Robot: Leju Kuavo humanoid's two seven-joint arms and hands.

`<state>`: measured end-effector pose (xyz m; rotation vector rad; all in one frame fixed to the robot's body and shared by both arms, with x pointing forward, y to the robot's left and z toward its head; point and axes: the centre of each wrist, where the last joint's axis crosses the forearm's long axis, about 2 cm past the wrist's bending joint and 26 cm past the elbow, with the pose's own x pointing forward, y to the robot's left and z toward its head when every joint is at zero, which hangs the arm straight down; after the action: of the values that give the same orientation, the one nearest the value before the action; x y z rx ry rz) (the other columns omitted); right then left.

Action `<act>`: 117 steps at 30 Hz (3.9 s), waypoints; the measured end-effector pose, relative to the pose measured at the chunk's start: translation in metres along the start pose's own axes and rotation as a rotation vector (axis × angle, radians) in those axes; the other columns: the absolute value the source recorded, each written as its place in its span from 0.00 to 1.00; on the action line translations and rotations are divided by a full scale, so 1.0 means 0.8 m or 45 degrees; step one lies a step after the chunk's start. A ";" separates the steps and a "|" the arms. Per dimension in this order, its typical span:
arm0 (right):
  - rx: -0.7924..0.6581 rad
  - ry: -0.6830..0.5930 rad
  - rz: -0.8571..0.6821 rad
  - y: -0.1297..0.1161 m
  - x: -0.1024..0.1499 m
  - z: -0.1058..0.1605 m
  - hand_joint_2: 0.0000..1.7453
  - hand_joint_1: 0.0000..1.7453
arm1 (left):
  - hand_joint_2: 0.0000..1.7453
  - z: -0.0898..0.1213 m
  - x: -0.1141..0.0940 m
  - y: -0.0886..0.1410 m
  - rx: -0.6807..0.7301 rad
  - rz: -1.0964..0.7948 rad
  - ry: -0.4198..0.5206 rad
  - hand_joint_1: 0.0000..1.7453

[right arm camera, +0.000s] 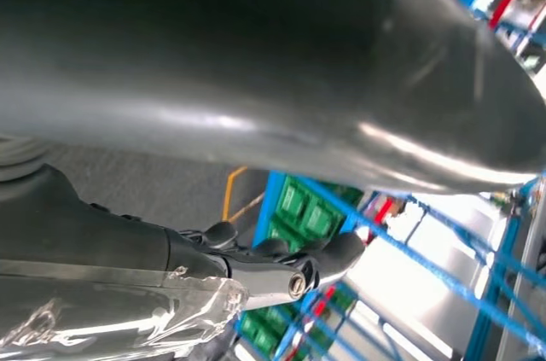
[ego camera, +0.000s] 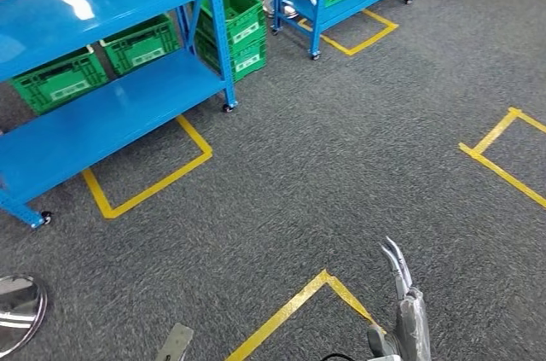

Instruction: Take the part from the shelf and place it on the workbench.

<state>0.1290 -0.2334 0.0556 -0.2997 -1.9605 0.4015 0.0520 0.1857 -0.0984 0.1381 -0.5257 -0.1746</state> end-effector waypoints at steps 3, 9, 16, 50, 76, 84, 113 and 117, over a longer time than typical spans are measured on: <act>0.003 0.008 -0.001 0.001 0.000 0.002 0.00 0.00 | 0.00 0.002 -0.004 -0.001 -0.005 0.001 0.004 0.00; 0.009 0.021 0.000 0.002 -0.001 0.006 0.00 0.00 | 0.00 0.003 -0.007 -0.002 -0.010 0.002 0.003 0.00; 0.007 0.020 0.001 0.002 -0.001 0.006 0.00 0.00 | 0.00 0.001 -0.002 0.000 -0.008 -0.001 -0.015 0.00; -0.012 0.049 0.032 0.002 -0.005 0.004 0.00 0.00 | 0.00 0.001 -0.003 0.001 0.009 0.000 -0.001 0.00; 0.051 1.488 -0.069 -0.020 -0.176 0.161 0.00 0.00 | 0.00 0.000 -0.004 0.003 -0.024 -0.023 0.010 0.00; 0.094 1.973 -0.244 0.006 -0.162 0.184 0.00 0.00 | 0.00 -0.001 -0.001 0.003 -0.034 -0.020 0.008 0.00; 0.252 2.112 -0.376 0.054 -0.136 0.193 0.00 0.00 | 0.00 0.002 -0.017 0.011 -0.065 0.033 0.053 0.00; 0.249 2.101 -0.380 0.056 -0.136 0.190 0.00 0.00 | 0.00 0.001 -0.015 0.011 -0.063 0.033 0.050 0.00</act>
<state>0.0358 -0.2562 -0.1108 -0.1045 -0.3217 0.0423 0.0424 0.1970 -0.1023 0.0864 -0.4835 -0.1595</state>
